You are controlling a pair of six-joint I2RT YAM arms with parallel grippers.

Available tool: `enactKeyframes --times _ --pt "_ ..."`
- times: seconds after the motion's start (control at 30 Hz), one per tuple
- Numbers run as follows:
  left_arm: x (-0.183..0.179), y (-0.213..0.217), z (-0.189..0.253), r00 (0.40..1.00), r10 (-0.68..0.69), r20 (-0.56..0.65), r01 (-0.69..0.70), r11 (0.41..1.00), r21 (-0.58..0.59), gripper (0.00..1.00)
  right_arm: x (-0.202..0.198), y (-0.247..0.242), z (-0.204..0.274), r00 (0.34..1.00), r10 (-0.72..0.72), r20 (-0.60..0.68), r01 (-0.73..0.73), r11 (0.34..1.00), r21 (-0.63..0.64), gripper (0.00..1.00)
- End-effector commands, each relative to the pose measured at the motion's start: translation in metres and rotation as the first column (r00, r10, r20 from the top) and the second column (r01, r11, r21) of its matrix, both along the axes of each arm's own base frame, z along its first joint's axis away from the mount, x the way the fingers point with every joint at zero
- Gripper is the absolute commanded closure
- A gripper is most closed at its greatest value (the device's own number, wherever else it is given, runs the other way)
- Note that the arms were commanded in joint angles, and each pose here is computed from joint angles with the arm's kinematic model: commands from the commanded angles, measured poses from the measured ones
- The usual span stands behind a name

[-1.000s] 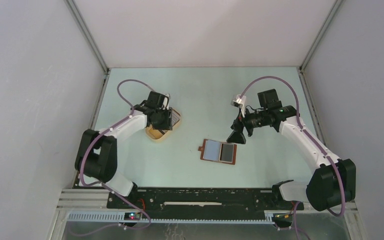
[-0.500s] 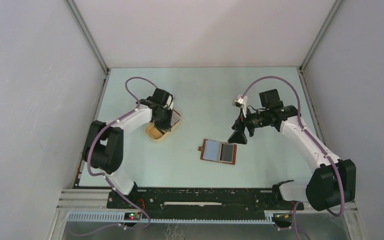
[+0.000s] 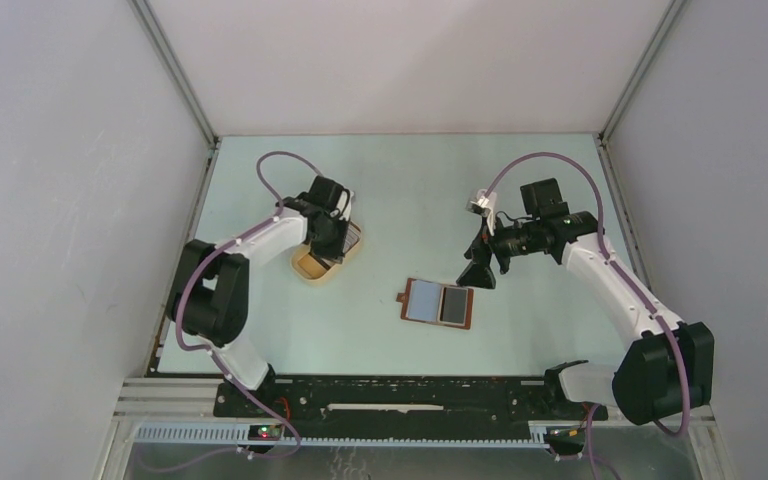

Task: Put the credit cards into the card holder
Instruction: Move the storage box to the center of the board.

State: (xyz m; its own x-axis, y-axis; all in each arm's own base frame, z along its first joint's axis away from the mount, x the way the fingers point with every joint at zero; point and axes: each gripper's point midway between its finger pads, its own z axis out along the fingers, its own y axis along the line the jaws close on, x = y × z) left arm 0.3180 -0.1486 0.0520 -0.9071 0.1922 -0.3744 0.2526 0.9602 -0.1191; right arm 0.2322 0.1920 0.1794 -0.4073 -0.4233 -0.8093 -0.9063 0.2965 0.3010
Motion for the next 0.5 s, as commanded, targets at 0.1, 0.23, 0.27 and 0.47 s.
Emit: enactKeyframes --times 0.1,0.23,0.27,0.47 --pt "-0.003 -0.024 0.017 0.992 -0.110 0.068 0.110 0.994 -0.006 0.90 0.001 0.001 0.025 0.997 0.014 0.074 -0.017 0.999 0.038 0.08" --pt "-0.012 -0.038 0.021 0.984 -0.161 0.079 0.163 0.986 -0.015 0.90 0.001 0.001 0.026 0.997 0.015 0.078 -0.018 0.999 0.039 0.09" --pt "-0.016 -0.043 0.023 0.980 -0.180 0.081 0.182 0.983 -0.019 0.90 0.001 0.001 0.027 0.997 0.015 0.078 -0.018 0.999 0.040 0.09" --pt "-0.036 -0.068 0.023 0.965 -0.249 0.082 0.254 0.965 -0.061 0.91 0.000 0.000 0.029 0.997 0.013 0.082 -0.016 0.999 0.043 0.08"
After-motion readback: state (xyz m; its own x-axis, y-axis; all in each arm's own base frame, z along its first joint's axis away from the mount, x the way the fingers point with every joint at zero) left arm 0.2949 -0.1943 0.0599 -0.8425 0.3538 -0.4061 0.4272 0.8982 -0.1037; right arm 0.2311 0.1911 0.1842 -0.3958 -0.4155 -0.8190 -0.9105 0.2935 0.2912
